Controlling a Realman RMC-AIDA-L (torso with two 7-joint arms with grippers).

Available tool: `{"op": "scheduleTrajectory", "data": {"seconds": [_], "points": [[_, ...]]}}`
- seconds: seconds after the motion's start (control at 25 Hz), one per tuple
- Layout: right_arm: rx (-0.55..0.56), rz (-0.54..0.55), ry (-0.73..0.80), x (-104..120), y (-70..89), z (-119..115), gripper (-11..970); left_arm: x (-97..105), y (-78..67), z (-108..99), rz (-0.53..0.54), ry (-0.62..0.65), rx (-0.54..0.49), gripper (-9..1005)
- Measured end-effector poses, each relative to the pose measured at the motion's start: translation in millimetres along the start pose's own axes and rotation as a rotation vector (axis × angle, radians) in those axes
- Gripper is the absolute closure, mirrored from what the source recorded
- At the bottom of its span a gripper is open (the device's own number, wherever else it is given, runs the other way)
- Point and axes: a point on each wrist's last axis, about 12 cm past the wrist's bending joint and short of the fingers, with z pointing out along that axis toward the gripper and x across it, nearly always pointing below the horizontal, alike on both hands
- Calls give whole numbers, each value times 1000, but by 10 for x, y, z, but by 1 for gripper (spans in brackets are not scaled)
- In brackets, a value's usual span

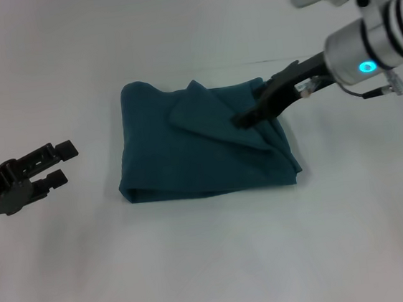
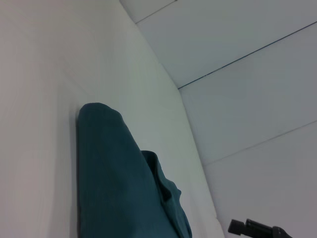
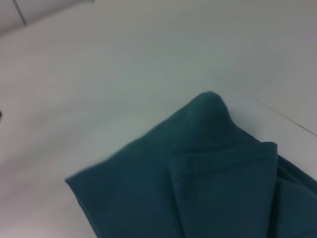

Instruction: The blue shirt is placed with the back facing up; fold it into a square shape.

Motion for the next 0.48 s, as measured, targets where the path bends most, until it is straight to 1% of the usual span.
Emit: {"op": "scheduleTrajectory", "data": {"seconds": [0.08,0.24,0.36,0.48], "points": [[22,-46,25,-65,57,63,123,8,-1,8,-2,1,3,79],[45,-92,66,-122,159,196,123,17,-6,30,-4,-4,12,81],[54,-125,96,-96,233,306,123,22,-9,44,-5,-15,20,81],[64,-131,107,-67,246,356,123,20,-18,50,-8,-26,31,81]]}}
